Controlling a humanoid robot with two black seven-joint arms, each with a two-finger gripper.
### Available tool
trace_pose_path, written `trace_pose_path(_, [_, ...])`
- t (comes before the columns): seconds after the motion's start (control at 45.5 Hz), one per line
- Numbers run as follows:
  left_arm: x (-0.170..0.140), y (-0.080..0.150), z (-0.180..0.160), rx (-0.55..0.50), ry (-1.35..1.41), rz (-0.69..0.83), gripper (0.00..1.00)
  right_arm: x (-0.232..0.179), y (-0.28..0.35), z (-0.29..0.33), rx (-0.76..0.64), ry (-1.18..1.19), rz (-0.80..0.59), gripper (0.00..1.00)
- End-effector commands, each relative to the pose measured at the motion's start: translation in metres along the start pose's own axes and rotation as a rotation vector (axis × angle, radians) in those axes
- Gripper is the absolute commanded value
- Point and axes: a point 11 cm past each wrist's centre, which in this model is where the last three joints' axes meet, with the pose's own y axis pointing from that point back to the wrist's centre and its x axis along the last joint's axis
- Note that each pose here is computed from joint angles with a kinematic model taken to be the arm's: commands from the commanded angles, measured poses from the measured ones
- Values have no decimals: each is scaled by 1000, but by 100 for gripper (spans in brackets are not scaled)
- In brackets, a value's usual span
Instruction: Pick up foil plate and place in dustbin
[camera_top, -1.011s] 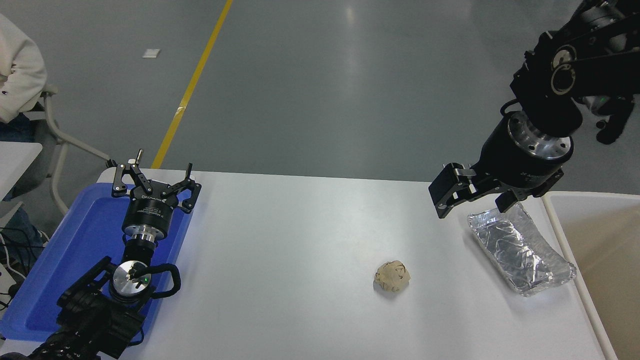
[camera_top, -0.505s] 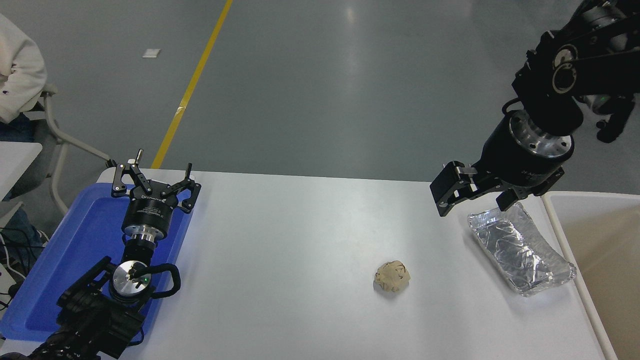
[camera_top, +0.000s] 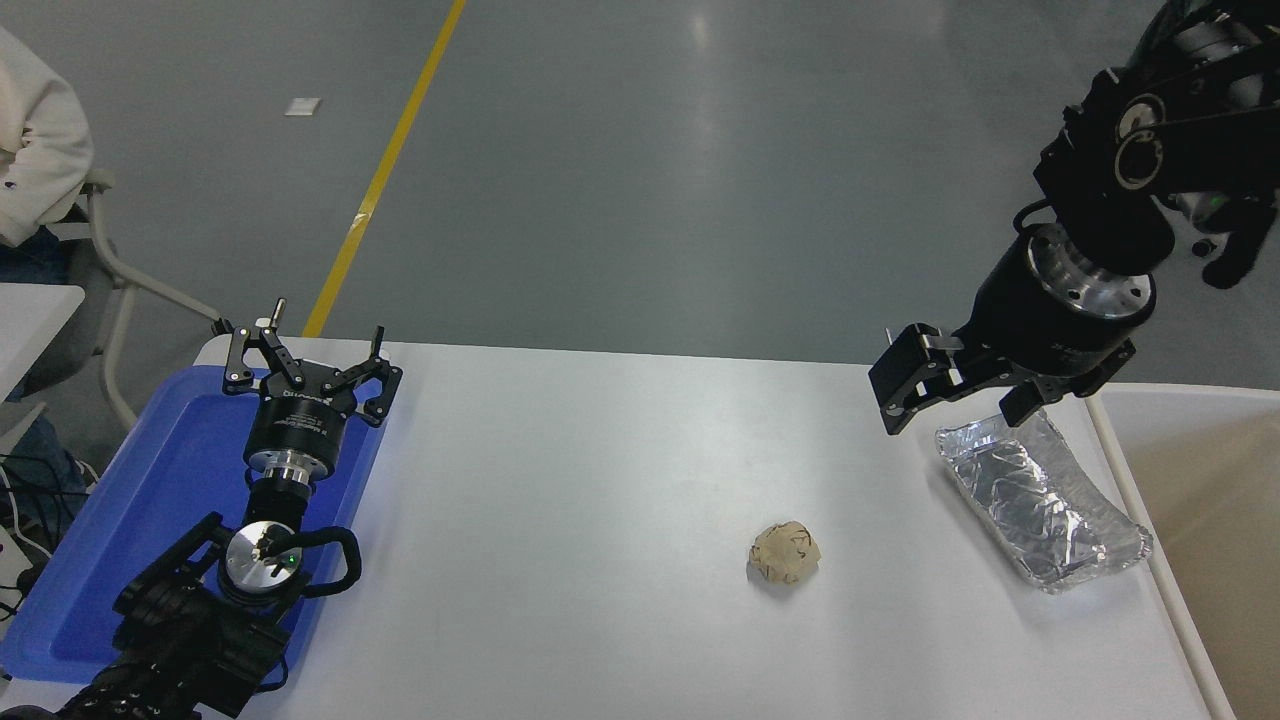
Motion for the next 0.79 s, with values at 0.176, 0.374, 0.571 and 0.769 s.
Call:
trace_pose_path(0.176, [0,0,0,0,0,0,100,-3,-40,101,-180,47,36,100])
trace_pose_path(0.374, [0,0,0,1,0,0,100,-6,-79,150,-233,-2,71,100])
trace_pose_path(0.571, [0,0,0,1,0,0,100,-5,-112,172,-246,-25,99,100])
trace_pose_path(0.769, [0,0,0,1,0,0,100,-9,-140,196,-291,-44,128,100])
